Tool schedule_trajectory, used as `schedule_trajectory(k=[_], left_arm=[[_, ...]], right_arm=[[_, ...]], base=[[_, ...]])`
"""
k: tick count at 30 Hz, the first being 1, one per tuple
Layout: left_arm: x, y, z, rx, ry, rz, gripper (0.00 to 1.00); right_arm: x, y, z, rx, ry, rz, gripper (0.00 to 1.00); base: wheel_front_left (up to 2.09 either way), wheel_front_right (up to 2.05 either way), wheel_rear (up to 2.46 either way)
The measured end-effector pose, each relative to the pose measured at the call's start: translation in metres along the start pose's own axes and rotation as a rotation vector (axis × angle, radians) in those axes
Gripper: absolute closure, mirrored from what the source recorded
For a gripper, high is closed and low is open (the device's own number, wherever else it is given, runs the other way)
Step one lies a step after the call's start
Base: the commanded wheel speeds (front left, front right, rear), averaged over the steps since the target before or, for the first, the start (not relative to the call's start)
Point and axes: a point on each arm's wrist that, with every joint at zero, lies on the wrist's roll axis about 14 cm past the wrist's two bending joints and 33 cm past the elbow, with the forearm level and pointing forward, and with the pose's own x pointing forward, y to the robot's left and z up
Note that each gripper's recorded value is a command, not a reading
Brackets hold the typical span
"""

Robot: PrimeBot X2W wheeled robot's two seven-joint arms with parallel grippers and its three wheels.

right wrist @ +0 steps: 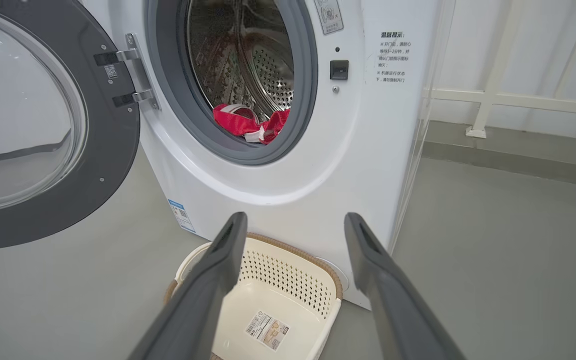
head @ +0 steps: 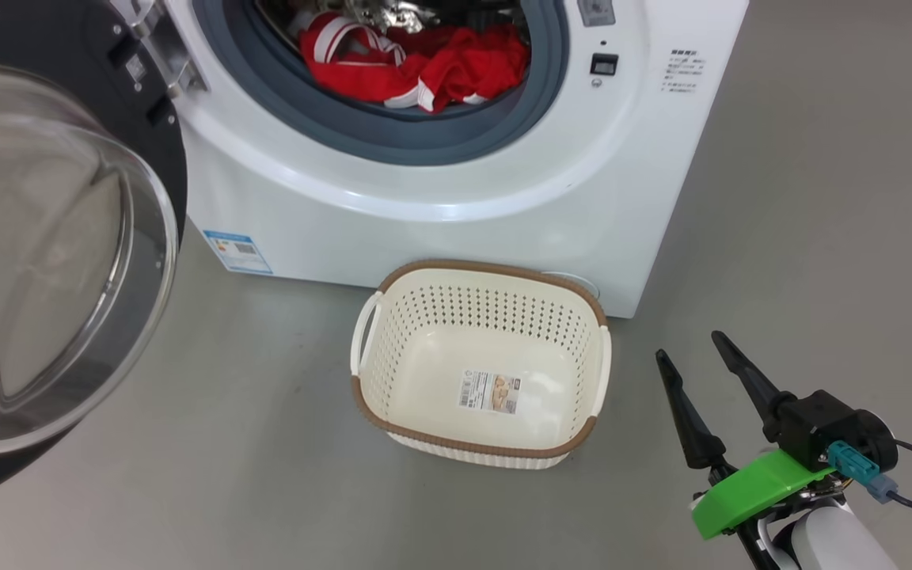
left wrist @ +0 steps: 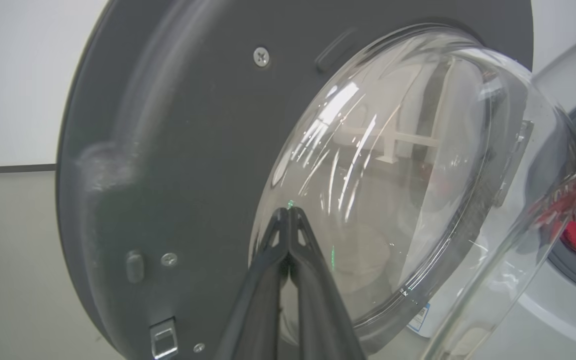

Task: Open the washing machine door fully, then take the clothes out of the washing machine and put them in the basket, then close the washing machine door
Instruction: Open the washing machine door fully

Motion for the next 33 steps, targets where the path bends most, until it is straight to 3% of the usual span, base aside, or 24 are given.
schedule_trajectory(k=[8,15,16,18,33], left_arm=[[-0.020,-0.029,-0.002,0.014,-0.010,-0.123,1.00],[-0.051,-0.071,-0.016,-0.005,0.015,-0.266,0.49],[-0.055,-0.077,-0.017,-0.009,0.017,-0.286,0.29],[-0.061,-0.085,-0.018,-0.027,0.019,-0.312,0.00],[-0.101,-0.174,-0.026,-0.070,0.055,-0.624,0.00]], right_arm=[[-0.014,-0.009,0.008,0.000,-0.021,-0.043,0.00],[-0.029,-0.022,0.018,0.003,-0.053,-0.101,0.00],[-0.032,-0.023,0.018,0.005,-0.054,-0.107,0.00],[-0.036,-0.026,0.020,0.008,-0.061,-0.122,0.00],[-0.075,-0.070,0.028,0.017,-0.095,-0.288,0.00]], base=[[0.00,0.00,0.00],[0.00,0.00,0.00],[0.00,0.00,0.00],[0.00,0.00,0.00],[0.00,0.00,0.00]])
